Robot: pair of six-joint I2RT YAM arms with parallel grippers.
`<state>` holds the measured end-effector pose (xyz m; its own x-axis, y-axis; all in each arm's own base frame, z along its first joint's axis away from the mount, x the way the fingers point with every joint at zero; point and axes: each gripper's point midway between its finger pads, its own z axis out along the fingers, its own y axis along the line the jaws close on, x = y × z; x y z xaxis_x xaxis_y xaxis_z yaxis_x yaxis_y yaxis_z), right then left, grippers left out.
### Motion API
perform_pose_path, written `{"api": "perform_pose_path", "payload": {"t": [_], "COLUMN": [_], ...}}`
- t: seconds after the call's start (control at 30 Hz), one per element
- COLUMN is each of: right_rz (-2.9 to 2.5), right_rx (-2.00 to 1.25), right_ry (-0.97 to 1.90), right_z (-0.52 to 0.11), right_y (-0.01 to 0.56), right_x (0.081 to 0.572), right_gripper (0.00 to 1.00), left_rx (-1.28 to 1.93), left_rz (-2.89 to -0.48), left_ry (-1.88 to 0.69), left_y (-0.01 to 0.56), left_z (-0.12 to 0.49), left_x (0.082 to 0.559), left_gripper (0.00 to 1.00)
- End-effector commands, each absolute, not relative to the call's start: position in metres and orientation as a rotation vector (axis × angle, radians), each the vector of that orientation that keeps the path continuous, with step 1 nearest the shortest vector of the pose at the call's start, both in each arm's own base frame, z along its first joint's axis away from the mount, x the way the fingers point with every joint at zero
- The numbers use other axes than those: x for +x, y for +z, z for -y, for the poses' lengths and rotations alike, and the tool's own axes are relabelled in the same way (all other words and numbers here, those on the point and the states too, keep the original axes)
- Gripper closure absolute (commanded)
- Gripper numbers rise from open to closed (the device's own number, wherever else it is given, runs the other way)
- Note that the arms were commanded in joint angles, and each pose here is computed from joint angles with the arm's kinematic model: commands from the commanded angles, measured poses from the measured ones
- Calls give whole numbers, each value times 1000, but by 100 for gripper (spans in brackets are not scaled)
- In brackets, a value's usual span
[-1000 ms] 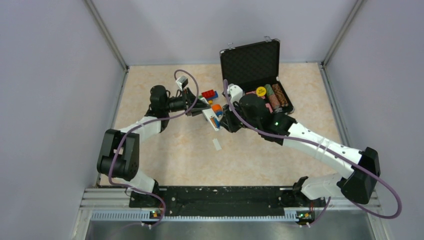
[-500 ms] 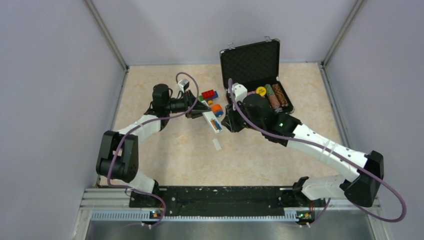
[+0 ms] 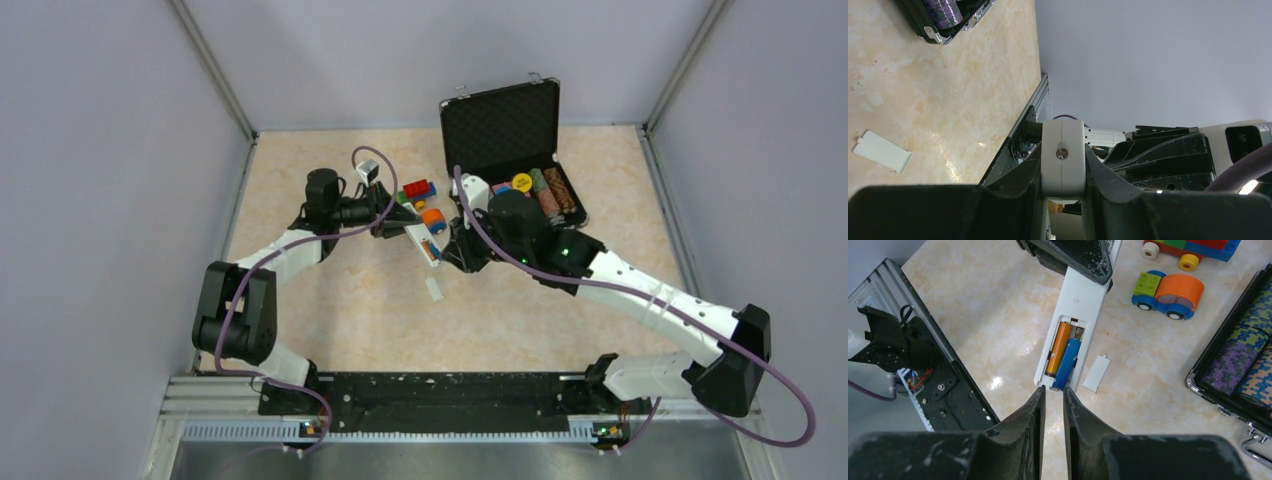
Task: Load the batteries into the remote control
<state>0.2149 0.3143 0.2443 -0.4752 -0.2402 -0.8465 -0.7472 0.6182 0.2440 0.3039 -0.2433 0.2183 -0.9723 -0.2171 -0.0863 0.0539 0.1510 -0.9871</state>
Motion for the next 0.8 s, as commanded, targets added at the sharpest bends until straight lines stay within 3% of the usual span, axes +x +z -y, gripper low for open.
{"api": "perform_pose_path", "payload": {"t": [0.0,0.77], "right_rz": [-1965,-2015], "right_rx": [-809,-850], "right_ry": [801,793], "right_z": [-313,-321], "right_y": [256,235], "right_x": [211,213], "right_gripper": [84,93], "left_rx": [-70,-83], "left_rz": [-2144,-2136], "left_ry": [-1910,-1918], "left_y": [243,245], "left_z": [245,245], "left_x": [305,308], "left_gripper": [100,100]}}
